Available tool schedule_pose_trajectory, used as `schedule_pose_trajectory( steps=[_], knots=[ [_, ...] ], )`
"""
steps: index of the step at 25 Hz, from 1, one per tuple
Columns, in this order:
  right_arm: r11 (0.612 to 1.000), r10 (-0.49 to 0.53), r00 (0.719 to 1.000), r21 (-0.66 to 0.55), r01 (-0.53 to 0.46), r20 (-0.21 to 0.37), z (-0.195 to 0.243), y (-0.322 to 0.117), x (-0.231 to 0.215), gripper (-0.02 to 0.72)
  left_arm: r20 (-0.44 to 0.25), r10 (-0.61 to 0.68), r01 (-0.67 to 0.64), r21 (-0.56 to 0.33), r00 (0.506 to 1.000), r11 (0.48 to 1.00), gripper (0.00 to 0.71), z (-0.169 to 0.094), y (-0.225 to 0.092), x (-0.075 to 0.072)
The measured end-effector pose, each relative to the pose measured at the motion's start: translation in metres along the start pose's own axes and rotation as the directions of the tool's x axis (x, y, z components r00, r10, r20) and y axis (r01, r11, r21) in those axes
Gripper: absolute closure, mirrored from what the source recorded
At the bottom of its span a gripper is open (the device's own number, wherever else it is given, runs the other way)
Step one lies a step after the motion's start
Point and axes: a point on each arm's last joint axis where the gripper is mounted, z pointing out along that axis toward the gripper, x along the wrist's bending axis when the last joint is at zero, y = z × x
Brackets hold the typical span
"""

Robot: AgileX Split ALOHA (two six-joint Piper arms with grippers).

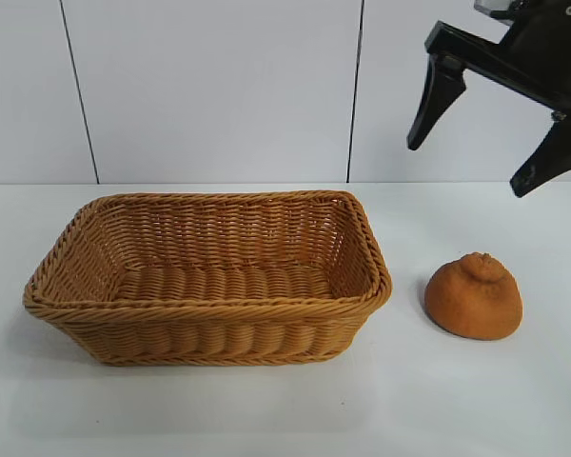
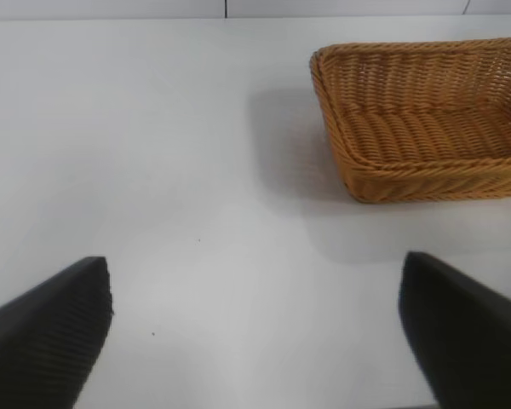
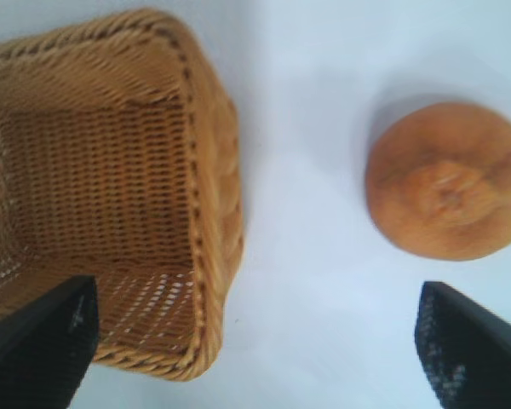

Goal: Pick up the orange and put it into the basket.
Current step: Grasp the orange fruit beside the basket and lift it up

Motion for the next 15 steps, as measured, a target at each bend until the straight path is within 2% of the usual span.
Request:
schedule_pose_trajectory(
  steps=[8, 15],
  knots=[
    [0.991, -0.053, 0.998, 0.126, 0.049, 0.033, 0.024, 0.018, -0.016, 0.010, 0.000, 0.000, 0.000, 0.000, 1.000, 1.000, 0.059, 0.000, 0.000, 0.000],
    [0.971, -0.056, 0.994, 0.235, 0.033, 0.094, 0.073, 0.021, -0.035, 0.010, 0.000, 0.000, 0.000, 0.000, 1.000, 1.000, 0.059, 0.000, 0.000, 0.000]
  ],
)
